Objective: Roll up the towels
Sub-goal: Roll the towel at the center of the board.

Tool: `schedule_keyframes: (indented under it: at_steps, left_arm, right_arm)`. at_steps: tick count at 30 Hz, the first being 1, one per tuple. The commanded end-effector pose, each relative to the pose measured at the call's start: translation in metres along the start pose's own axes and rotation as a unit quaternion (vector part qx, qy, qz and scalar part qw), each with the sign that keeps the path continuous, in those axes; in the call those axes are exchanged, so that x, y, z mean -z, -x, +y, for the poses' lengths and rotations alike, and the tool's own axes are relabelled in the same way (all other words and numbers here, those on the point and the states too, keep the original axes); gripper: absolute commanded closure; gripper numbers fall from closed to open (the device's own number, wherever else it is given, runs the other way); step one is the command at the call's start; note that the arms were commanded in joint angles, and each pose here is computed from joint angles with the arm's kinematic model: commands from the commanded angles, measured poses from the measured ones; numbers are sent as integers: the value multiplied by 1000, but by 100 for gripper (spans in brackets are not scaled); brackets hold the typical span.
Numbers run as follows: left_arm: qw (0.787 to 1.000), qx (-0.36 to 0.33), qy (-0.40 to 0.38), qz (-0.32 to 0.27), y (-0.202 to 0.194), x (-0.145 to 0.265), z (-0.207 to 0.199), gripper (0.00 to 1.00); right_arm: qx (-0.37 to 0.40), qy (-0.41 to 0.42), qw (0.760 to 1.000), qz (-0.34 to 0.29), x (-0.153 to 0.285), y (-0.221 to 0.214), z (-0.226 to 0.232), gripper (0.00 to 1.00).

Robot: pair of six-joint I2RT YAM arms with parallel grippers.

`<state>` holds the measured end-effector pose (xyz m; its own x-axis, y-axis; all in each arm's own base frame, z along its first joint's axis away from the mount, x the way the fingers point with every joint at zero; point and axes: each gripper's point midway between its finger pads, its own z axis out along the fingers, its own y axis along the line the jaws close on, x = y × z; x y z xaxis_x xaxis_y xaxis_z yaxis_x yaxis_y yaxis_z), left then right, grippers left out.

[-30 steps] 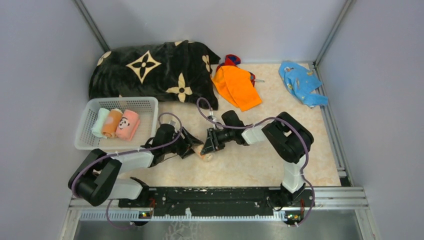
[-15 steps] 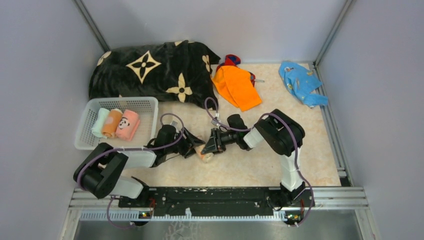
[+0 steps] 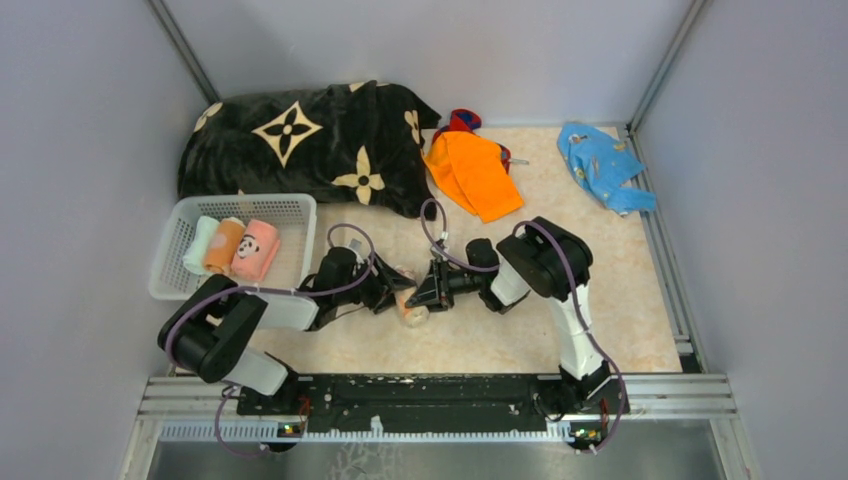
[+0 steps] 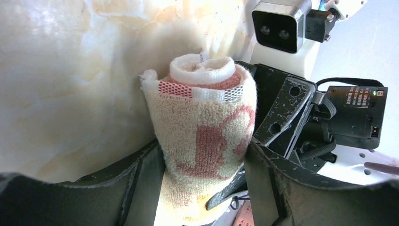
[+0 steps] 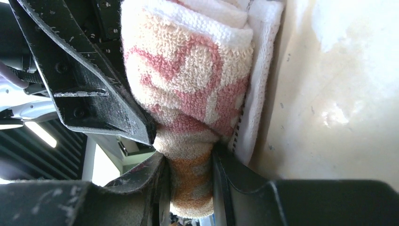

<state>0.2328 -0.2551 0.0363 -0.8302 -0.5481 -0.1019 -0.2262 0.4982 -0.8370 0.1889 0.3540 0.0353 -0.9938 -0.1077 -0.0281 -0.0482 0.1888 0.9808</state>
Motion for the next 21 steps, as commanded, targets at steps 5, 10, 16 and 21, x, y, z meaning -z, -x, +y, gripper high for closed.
schedule_keyframes:
  at_steps: [5, 10, 16, 21]
  left_arm:
    - [991, -34, 129, 25, -11, -5, 55, 31]
    - [982, -63, 173, 43, -17, -13, 58, 31]
    - [962, -92, 250, 62, -23, -20, 72, 34]
    - [945, -135, 293, 51, -21, -17, 73, 37]
  right_arm:
    - [-50, -18, 998, 14, -2, -17, -23, 77]
    - [-50, -16, 999, 14, -3, -17, -24, 77]
    - [-49, -18, 999, 3, 0, -13, -25, 77]
    - [-45, -28, 999, -7, 3, -9, -28, 76]
